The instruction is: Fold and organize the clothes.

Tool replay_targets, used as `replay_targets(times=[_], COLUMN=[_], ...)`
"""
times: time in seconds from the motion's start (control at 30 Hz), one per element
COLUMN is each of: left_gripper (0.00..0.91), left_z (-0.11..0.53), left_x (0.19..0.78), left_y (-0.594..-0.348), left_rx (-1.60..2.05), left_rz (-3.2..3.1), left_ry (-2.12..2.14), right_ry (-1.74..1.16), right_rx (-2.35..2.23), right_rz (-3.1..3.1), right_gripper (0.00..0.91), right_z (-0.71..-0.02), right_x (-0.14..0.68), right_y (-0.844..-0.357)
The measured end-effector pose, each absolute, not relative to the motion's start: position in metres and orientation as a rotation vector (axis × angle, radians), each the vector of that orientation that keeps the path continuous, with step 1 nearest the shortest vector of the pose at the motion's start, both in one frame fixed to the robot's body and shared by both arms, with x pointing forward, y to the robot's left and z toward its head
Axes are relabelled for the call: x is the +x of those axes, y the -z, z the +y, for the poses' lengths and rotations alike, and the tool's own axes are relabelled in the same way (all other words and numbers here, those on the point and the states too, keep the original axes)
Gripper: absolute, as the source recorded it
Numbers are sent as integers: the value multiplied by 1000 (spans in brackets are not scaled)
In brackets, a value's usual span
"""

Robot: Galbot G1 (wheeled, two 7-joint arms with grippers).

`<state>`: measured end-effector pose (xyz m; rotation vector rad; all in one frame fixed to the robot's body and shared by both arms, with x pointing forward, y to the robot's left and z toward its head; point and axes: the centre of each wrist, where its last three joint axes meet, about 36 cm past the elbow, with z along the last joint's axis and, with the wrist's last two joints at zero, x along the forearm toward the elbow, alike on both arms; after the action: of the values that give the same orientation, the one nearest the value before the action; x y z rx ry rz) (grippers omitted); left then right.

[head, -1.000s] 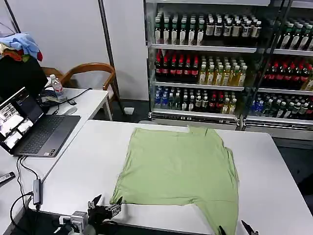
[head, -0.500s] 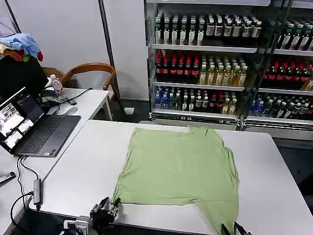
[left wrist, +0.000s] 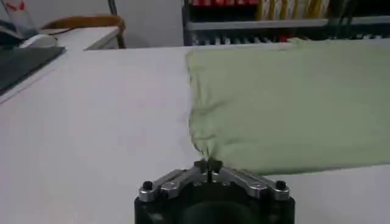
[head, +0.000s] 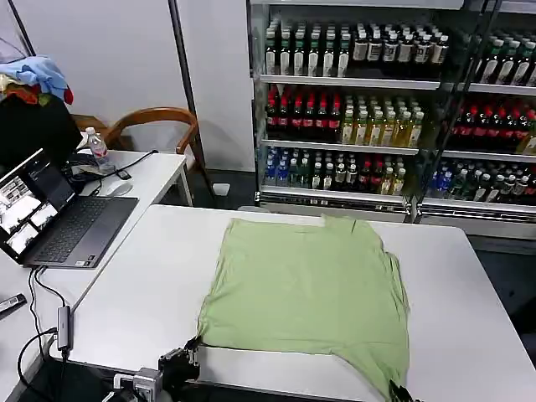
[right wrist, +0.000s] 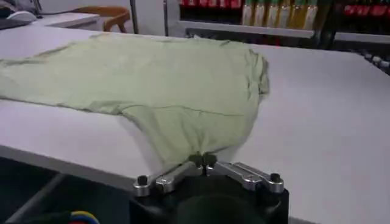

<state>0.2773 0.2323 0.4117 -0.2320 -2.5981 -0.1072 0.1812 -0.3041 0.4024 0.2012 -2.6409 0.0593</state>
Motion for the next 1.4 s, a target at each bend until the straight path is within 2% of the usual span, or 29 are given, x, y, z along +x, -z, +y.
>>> replay_targets(times=[0.57, 0.93, 1.4], left_gripper=[40, 50, 40], left_z=[240, 238, 241], left_x=[337, 382, 421], left_y=[-428, -413, -395], left_rx=[-317, -334, -322], left_rz=[-2695, -2682, -2682], left_ry=[-50, -128, -158], right_ry=[-26, -87, -113], right_rx=[185, 152, 142], right_rz=[-2829, -2897, -2905], right_gripper=[0, 0, 0], right_z=[-307, -322, -324], right_x=[279, 348, 389], right_y=[-414, -413, -400])
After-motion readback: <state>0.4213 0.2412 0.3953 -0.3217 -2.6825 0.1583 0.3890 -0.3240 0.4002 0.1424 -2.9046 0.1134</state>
